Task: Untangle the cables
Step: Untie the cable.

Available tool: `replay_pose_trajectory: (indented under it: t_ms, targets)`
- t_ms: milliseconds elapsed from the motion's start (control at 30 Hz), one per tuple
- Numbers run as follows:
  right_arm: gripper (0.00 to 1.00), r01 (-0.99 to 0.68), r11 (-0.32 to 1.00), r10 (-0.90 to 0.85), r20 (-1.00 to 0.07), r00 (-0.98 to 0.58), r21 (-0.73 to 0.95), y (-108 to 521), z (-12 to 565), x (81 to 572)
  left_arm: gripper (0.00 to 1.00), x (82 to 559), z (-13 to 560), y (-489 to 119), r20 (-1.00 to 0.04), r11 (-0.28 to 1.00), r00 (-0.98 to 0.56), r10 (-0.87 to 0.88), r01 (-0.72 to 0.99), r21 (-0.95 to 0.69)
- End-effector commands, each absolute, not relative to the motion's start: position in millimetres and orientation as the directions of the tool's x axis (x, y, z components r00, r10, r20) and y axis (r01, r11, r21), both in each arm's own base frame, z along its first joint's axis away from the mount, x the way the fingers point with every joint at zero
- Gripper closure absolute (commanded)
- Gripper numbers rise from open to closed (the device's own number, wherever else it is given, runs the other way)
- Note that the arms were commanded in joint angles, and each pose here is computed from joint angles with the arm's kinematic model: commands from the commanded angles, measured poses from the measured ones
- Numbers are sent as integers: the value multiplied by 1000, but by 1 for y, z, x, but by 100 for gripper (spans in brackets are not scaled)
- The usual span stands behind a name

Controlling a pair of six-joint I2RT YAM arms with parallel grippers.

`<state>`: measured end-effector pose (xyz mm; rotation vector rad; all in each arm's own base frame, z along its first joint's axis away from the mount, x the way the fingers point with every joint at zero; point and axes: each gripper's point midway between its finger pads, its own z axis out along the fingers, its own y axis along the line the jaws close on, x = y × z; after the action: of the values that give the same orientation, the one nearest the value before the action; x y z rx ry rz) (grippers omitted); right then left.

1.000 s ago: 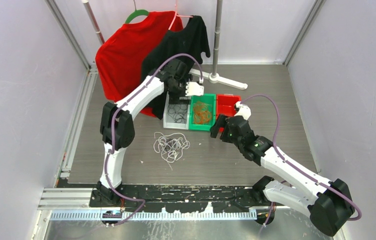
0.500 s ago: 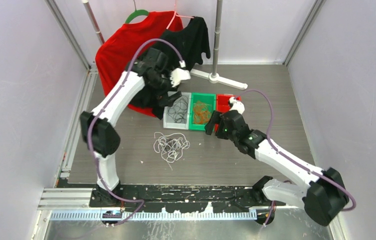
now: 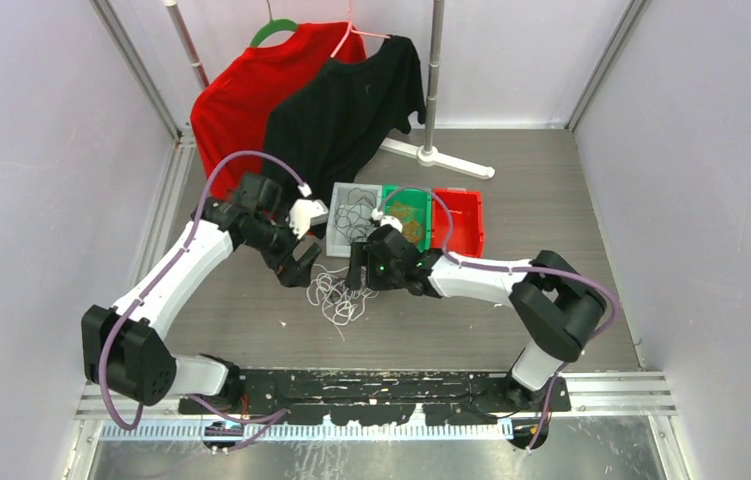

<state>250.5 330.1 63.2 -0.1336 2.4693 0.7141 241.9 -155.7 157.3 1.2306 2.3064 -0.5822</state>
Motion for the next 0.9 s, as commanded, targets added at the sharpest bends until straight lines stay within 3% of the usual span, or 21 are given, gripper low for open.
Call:
replay_pose_trajectory:
  t_ms: [0,33,133,200,400,867]
  targets:
    - [24,-283,795,80,-555,-828,536,367,85,252,5,242,158,-165,-637,501,-477,605,850,-160]
    - [29,-274,803,76,-547,-833,529,367,80,252,7,241,154,-164,-633,497,-476,610,852,-162]
    - [71,-238,836,87,-547,-833,495,356,73,252,17,242,143,-163,-616,490,-476,628,856,-163]
    - [88,-228,845,103,-567,-817,483,344,79,252,21,242,138,-165,-609,479,-478,633,860,-177]
    - [99,-319,790,112,-634,-765,524,333,126,239,26,243,148,-181,-650,425,-453,610,879,-215]
    - [99,-567,576,69,-726,-684,589,334,209,198,41,219,179,-196,-689,254,-299,660,952,-170]
